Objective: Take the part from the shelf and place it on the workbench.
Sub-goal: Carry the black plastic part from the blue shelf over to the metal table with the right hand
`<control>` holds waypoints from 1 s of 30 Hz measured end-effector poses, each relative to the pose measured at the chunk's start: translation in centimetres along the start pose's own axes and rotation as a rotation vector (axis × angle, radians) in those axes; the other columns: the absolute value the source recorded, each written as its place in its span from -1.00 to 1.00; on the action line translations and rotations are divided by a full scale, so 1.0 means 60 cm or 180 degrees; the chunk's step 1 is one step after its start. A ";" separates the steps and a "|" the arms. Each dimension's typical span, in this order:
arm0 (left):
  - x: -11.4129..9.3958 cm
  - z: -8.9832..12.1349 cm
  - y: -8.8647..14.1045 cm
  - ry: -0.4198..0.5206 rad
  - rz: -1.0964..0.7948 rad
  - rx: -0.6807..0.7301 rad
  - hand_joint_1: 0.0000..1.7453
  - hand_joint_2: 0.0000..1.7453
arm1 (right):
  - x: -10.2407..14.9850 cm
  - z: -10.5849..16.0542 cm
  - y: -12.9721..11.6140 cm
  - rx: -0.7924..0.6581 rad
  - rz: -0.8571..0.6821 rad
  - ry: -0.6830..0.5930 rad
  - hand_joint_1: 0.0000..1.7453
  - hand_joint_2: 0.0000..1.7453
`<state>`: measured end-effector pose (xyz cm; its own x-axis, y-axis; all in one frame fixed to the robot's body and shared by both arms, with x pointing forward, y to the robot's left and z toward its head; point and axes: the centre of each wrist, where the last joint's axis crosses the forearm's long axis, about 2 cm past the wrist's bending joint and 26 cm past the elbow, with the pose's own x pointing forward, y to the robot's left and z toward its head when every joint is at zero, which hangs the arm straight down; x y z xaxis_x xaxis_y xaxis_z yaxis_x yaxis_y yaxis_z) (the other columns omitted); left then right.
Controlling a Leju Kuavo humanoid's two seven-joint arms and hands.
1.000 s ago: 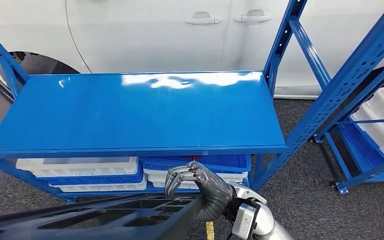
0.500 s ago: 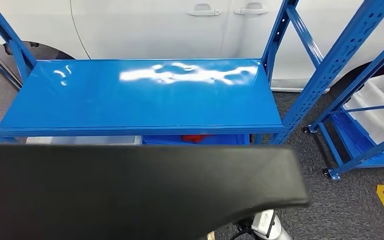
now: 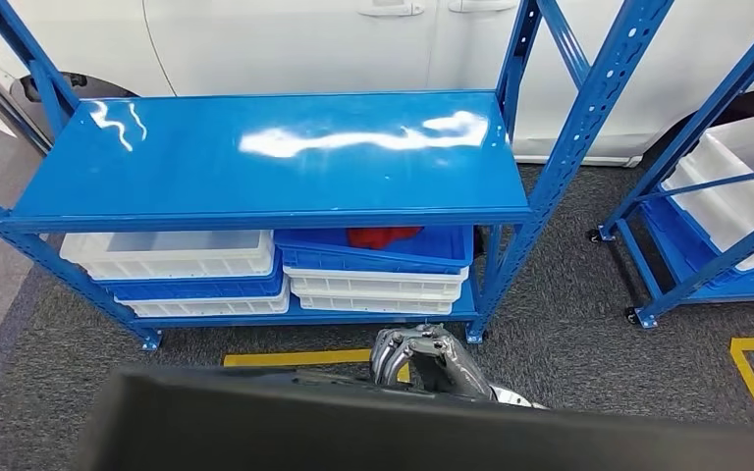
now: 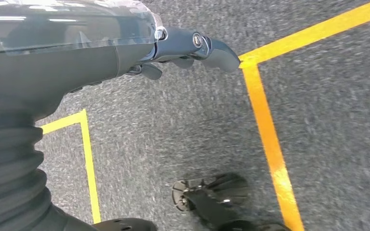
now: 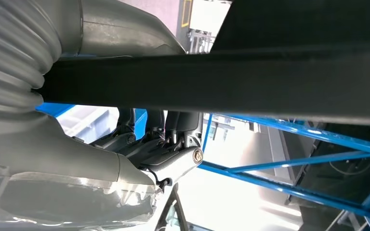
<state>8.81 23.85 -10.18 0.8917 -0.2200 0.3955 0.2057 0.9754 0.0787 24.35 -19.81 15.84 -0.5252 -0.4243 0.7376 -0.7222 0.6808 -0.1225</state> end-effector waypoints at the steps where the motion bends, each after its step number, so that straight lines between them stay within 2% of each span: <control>1: 0.001 0.000 0.000 0.0000 0.0002 0.0006 -1.00 1.00 | 0.001 -0.001 -0.001 -0.0023 -0.0004 -0.0015 0.42 1.00; 8: 0.000 0.000 0.000 0.0022 0.0010 0.0016 -1.00 1.00 | 0.016 0.001 -0.004 -0.0177 -0.0089 -0.0120 0.42 1.00; 17: 0.000 0.000 0.000 0.0022 0.0009 0.0022 -1.00 1.00 | 0.043 0.000 0.001 -0.0143 -0.0074 -0.0286 0.42 1.00; 30: -0.003 0.001 -0.001 0.0037 0.0017 0.0049 -1.00 1.00 | 0.046 -0.011 -0.006 -0.0139 -0.0024 -0.0322 0.42 1.00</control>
<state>8.60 23.85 -10.21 0.8975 -0.2148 0.3852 0.1948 0.9766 0.0906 23.43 -20.84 18.37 -0.5641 -0.4863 0.6673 -0.7073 0.7016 -0.0865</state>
